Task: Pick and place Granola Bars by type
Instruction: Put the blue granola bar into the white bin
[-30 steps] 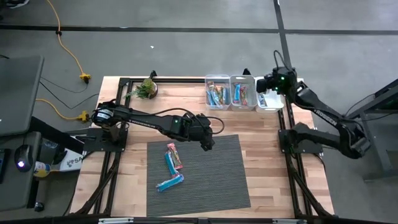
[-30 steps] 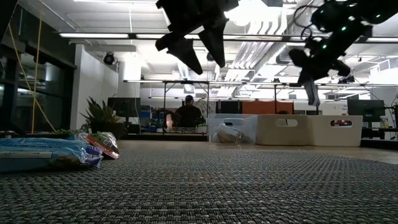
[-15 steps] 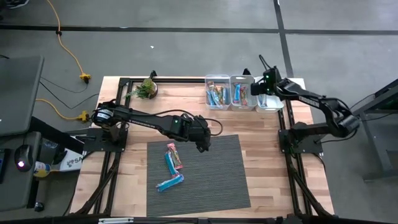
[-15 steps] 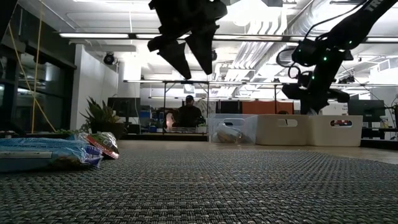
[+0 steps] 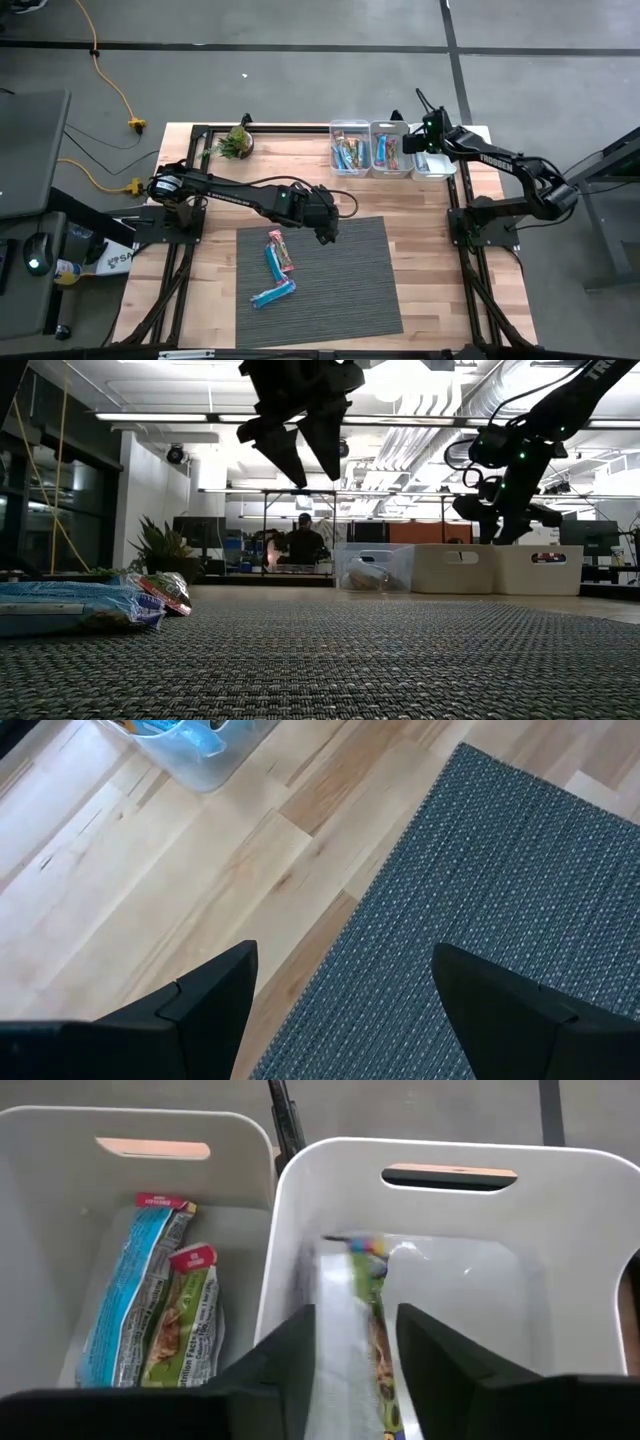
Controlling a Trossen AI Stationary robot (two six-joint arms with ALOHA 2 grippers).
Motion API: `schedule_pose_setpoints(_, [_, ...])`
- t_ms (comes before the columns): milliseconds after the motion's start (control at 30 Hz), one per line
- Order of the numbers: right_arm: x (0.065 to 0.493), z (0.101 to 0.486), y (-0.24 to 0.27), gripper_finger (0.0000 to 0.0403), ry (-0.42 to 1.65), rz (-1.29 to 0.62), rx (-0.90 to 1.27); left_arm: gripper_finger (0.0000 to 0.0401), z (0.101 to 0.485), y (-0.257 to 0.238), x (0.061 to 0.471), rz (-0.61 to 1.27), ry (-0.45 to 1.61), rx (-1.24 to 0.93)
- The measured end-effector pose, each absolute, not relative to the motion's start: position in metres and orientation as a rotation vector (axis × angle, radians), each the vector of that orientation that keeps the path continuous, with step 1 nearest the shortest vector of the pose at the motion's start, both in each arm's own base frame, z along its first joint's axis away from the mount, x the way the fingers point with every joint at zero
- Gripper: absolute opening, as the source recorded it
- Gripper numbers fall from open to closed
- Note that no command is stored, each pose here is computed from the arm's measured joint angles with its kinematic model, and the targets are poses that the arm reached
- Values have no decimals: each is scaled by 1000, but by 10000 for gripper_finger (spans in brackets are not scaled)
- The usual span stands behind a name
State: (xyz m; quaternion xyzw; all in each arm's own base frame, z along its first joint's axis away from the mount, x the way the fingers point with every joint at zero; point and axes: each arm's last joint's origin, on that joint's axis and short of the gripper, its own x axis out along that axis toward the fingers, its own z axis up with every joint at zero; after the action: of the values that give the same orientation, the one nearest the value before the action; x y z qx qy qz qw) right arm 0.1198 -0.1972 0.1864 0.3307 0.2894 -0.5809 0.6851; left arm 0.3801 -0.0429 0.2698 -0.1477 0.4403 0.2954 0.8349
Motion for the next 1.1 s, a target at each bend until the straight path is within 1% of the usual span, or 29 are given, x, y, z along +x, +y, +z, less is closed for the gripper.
schedule_pose_setpoints(133, [119, 190, -196, 154, 634, -1300, 735, 298, 270, -43, 380, 626, 933, -313])
schedule_pose_setpoints(233, [118, 197, -195, 168, 603, -1298, 715, 298, 270, -43, 380, 623, 934, -315])
schedule_pose_setpoints(300, [119, 208, -195, 173, 577, -1285, 680, 298, 270, -43, 380, 623, 935, -315])
schedule_pose_setpoints(433, [123, 241, -194, 173, 489, -1213, 600, 298, 270, -43, 380, 622, 934, -315])
schedule_pose_setpoints(600, [127, 297, -179, 174, 327, -1041, 489, 298, 270, -43, 380, 623, 937, -314])
schedule_pose_setpoints(800, [121, 357, -139, 173, 141, -757, 360, 298, 269, -42, 371, 680, 990, -290])
schedule_pose_setpoints(933, [109, 374, -111, 173, 66, -666, 332, 298, 282, -48, 356, 687, 1005, -247])
schedule_pose_setpoints(1100, [96, 379, -85, 173, 46, -603, 326, 298, 306, -63, 327, 669, 1026, -236])
